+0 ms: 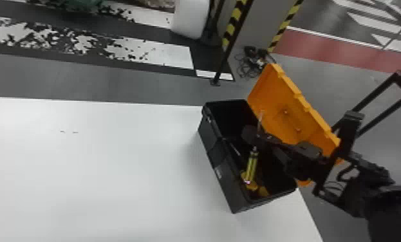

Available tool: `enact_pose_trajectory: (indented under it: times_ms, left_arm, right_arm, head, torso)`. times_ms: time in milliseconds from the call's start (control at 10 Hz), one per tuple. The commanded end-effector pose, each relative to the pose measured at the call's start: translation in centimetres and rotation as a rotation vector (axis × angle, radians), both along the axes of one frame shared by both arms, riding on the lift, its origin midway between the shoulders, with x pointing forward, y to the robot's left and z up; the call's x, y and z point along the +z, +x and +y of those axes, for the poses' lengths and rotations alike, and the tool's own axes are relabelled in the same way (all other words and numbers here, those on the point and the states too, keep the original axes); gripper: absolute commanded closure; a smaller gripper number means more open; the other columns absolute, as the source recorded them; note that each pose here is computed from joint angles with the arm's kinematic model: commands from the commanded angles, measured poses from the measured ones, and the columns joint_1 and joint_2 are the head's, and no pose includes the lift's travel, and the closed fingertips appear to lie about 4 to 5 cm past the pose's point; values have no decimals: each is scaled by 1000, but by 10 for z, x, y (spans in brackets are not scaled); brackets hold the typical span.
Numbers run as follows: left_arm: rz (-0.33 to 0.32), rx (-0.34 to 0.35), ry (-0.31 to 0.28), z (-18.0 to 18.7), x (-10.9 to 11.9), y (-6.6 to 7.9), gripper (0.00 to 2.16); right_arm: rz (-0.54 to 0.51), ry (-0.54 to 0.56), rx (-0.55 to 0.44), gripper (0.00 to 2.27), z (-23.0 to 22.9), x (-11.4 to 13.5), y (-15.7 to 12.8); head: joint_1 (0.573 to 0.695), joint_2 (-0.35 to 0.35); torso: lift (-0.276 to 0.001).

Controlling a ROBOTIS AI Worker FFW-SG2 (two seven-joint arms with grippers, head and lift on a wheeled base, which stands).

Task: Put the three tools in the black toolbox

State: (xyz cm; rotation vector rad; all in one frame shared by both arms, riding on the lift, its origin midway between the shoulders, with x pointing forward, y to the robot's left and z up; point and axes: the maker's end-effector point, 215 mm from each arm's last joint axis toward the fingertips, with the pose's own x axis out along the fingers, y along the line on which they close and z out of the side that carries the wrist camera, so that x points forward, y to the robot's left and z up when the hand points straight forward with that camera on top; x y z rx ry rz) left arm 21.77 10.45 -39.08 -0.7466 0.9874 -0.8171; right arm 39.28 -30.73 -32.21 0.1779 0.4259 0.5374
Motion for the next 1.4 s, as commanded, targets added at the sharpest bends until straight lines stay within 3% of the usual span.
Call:
enact_pose_trajectory:
  times_ms: [0, 300, 700, 800, 900, 1200, 1300]
  left_arm:
    - [11, 32, 5, 15, -1, -1, 53]
    - [18, 108, 0, 56, 2, -6, 53]
    - [-7, 127, 0, 66, 8, 4, 53]
    - [-11, 126, 0, 65, 8, 6, 53]
    - [-14, 126, -1, 65, 9, 9, 53]
    - [19, 149, 35, 72, -8, 10, 53]
    - [-14, 157, 97, 72, -25, 22, 66]
  right_arm:
    - [-40, -58, -30, 2243, -21, -10, 10]
    - [-108, -183, -21, 2243, -52, -42, 51]
    - [-127, -266, 20, 2233, -55, -88, 55]
    - [-129, -243, 10, 1578, -56, -91, 55]
    - [-134, -223, 3, 9, -56, -89, 51]
    - [-184, -37, -34, 63, -24, -55, 45]
    - [-159, 29, -48, 63, -8, -50, 37]
  head:
    - [695, -350]
    - [695, -350]
    - [695, -325]
    - [695, -323]
    - [695, -323]
    - [695, -312]
    - [695, -282]
  torso:
    - [-55]
    - [-55]
    - [-55]
    - [-55]
    - [-55]
    - [-55]
    - [-55]
